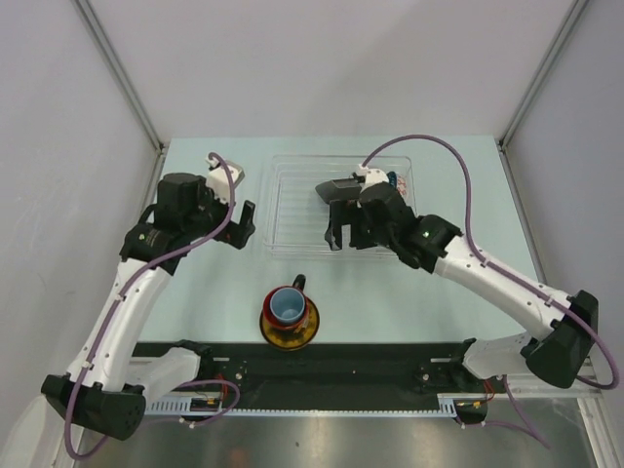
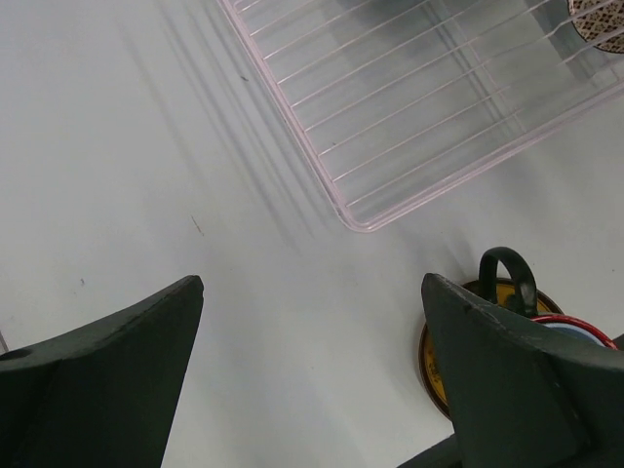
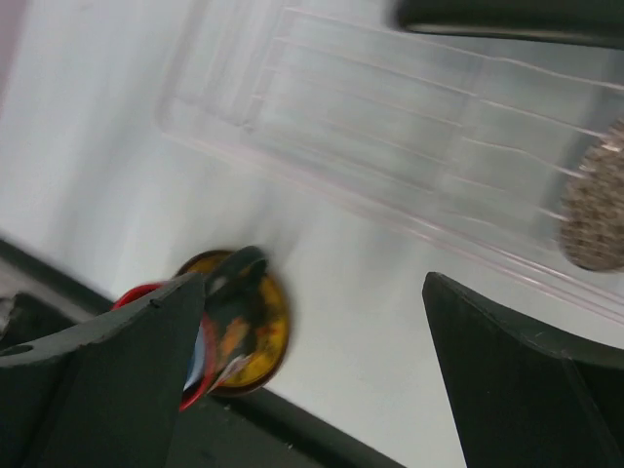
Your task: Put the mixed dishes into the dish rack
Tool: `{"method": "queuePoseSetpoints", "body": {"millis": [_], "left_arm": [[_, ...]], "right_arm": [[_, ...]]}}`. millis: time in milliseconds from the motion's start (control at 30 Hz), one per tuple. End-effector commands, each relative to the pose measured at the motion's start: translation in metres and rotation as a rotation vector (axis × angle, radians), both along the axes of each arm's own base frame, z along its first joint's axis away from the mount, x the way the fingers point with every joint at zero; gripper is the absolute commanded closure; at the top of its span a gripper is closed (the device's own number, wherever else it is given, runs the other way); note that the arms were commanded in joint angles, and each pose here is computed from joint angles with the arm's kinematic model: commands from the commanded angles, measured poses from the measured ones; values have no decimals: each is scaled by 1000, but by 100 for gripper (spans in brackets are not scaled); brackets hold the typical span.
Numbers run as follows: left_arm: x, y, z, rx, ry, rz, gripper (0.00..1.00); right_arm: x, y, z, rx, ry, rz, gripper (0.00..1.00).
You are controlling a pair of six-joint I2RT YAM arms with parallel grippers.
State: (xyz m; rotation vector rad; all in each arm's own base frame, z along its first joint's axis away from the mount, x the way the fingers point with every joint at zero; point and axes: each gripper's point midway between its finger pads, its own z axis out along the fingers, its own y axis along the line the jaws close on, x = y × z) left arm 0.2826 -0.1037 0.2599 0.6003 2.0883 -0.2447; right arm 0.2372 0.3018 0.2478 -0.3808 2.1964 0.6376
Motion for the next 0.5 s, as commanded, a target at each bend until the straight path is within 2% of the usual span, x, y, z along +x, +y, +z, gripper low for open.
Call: {"method": "queuePoseSetpoints", "body": {"millis": [0,100,167,200,333,400,467], "left_arm": [[-12,4,24,-18,-48,11,1],[-15,8,26,-8,-60,17,0],[-19,9,28,-12,-68,20,0],[-21,9,27,-13,-66,19,0],[-27,11,23,-8,-58,19,0],[-30,14,21,5,-57,21,0],[-31,17,20,17,-65,32,1]], "right_arm": [[-25,16,-7,26,83,34,0],[-42,32,-29,-27,167,69,0],[-46,39,-45,-96,157,60,0],[-62,51,-46,-102,145,108,3],[-79,72,-55,-140,147,158,19],[-80,77,-60,-184,137,164,25],[-83,80,-61,-204,123,172,25]]}}
